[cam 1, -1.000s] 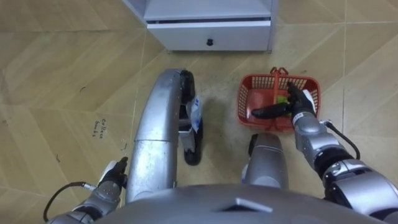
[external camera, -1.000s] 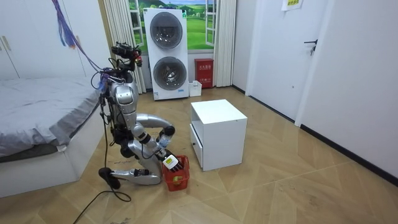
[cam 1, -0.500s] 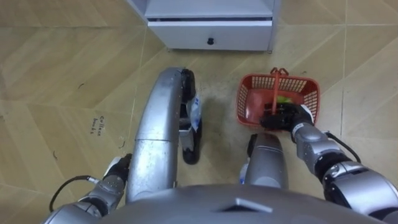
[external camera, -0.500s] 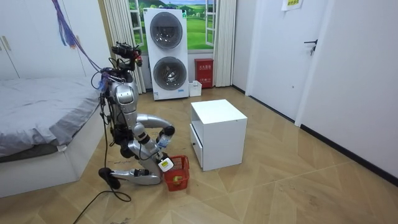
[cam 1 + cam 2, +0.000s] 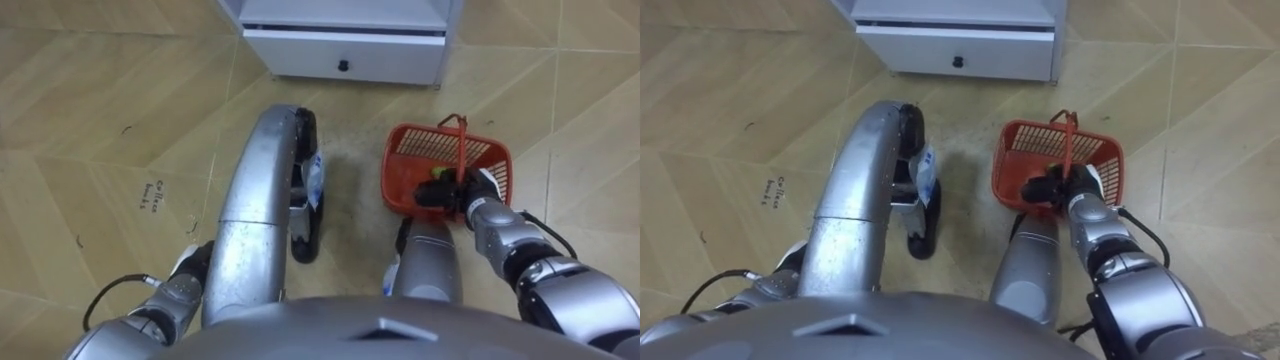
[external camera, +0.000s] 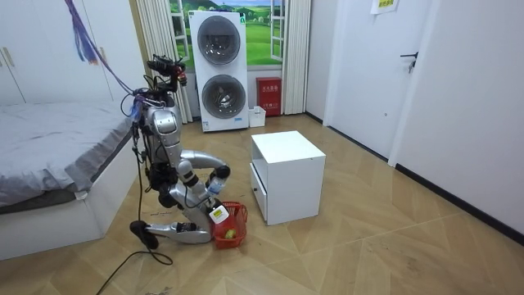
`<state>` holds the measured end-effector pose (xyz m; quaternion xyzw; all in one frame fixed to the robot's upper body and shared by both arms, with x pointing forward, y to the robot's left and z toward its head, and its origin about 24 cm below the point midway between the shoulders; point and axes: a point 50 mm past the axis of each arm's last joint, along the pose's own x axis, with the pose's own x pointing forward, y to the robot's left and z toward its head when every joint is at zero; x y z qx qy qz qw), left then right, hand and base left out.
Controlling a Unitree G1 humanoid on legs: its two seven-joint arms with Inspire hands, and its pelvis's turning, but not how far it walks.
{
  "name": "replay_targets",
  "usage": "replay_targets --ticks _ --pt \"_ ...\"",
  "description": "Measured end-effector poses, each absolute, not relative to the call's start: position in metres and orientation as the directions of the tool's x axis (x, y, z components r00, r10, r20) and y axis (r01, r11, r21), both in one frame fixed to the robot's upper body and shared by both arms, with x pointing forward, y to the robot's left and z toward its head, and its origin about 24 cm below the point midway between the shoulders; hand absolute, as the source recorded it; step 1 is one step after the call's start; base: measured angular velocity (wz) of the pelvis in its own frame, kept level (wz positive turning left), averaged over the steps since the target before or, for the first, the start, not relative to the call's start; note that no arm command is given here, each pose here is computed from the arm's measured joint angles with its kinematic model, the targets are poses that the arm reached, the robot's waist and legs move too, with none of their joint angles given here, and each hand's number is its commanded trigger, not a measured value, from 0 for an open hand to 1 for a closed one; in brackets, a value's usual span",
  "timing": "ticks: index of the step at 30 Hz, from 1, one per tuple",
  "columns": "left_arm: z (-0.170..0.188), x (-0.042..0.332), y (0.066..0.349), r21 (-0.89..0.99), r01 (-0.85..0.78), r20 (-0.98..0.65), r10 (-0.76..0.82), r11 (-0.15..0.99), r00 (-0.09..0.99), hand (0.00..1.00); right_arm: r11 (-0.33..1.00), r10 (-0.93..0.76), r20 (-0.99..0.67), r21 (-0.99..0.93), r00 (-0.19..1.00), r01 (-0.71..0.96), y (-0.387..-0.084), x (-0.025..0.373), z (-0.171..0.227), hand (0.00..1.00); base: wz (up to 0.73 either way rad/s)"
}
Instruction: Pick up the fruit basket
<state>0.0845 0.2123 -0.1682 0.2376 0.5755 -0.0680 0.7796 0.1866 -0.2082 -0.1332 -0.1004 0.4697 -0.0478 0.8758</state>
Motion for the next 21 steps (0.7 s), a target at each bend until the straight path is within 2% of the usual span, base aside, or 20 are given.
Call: replay_targets --ticks 13,16,21 --pt "-0.166 0.095 0.215 0.284 0.348 -0.926 0.162 0.893 0.34 0.0 0.97 -0.163 -0.805 -0.236 0.57 -0.056 -0.205 0.196 -0.129 1.0 -0.01" --pt "-0.162 0.11 0.216 0.292 0.335 -0.915 0.159 0.896 0.372 0.0 0.967 -0.172 -0.785 -0.249 0.595 -0.05 -0.206 0.205 -0.124 1.0 0.08" --pt "-0.15 0.144 0.224 0.347 0.252 -0.863 0.202 0.903 0.464 0.0 0.94 -0.141 -0.712 -0.315 0.688 -0.133 -0.197 0.229 -0.107 1.0 0.0"
